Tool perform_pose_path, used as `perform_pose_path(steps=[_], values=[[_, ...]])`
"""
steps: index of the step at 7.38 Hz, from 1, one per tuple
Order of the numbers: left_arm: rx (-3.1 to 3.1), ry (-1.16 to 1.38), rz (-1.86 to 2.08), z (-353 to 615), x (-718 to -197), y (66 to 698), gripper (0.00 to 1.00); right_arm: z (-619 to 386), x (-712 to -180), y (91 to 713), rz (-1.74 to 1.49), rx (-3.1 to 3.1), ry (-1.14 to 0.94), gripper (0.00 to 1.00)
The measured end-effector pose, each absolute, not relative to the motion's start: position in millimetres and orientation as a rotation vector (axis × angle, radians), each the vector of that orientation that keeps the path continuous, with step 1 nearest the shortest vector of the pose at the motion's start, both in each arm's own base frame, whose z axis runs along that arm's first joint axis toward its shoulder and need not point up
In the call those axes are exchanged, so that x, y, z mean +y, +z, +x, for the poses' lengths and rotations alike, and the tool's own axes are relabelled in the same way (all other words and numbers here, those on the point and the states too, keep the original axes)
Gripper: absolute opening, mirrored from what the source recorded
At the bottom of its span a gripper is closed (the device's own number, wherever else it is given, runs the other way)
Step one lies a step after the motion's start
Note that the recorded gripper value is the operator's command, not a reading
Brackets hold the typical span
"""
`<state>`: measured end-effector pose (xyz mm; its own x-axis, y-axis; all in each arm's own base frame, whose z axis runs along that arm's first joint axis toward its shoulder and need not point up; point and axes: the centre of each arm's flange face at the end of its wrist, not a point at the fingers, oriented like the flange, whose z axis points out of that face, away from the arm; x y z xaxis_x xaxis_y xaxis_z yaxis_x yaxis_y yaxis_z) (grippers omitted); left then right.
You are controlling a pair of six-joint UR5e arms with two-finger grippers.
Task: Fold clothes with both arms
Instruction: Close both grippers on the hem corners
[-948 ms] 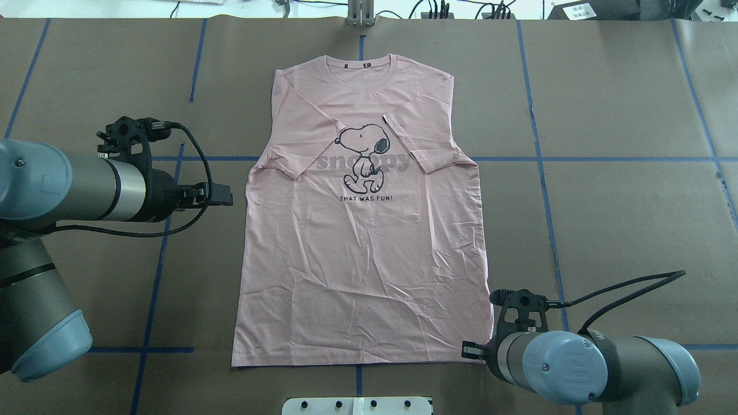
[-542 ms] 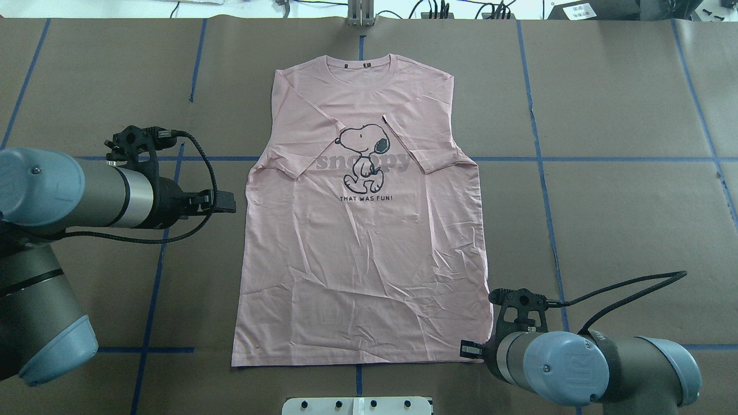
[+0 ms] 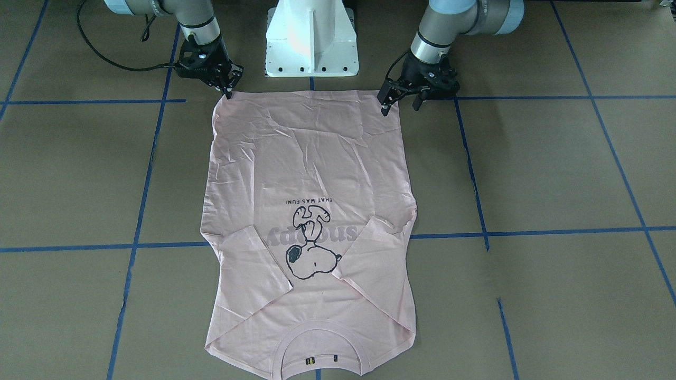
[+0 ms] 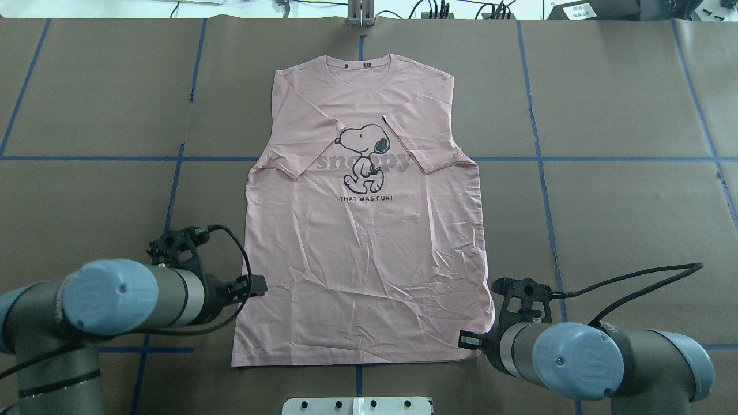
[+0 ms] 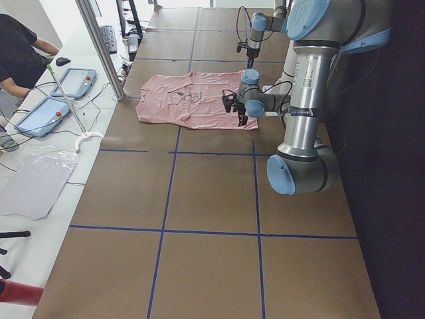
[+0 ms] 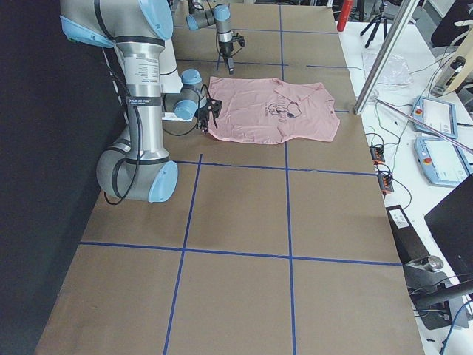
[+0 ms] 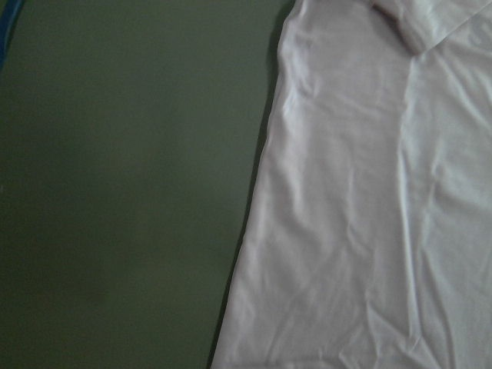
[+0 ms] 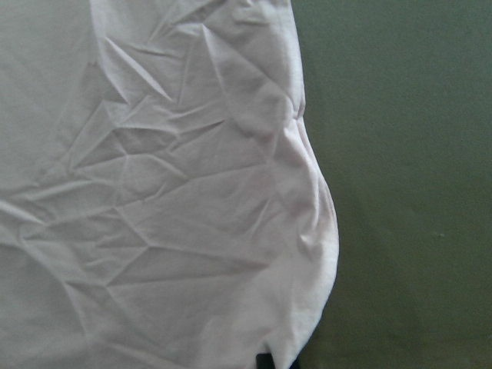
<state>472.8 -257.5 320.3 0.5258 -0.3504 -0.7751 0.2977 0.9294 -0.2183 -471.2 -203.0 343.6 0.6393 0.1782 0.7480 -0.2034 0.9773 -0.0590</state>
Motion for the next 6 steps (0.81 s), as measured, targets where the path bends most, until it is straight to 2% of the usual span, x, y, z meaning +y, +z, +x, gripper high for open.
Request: perform_pose_path(steps=[2, 3, 6], values=[[0.840, -0.442, -0.148, 497.1, -199.9, 320.4, 0.98, -470.0, -204.5, 339.7, 0.034, -0.859, 0.221, 0.00], [0.813, -0.456, -0.156, 504.0, -186.8, 323.2, 0.98, -470.3, -204.7, 337.7, 0.034, -0.863, 0.221, 0.00], [0.784, -0.478, -0.147, 508.6, -184.8, 328.7, 0.97, -470.5, -205.1, 336.3, 0.034, -0.866, 0.221, 0.00]])
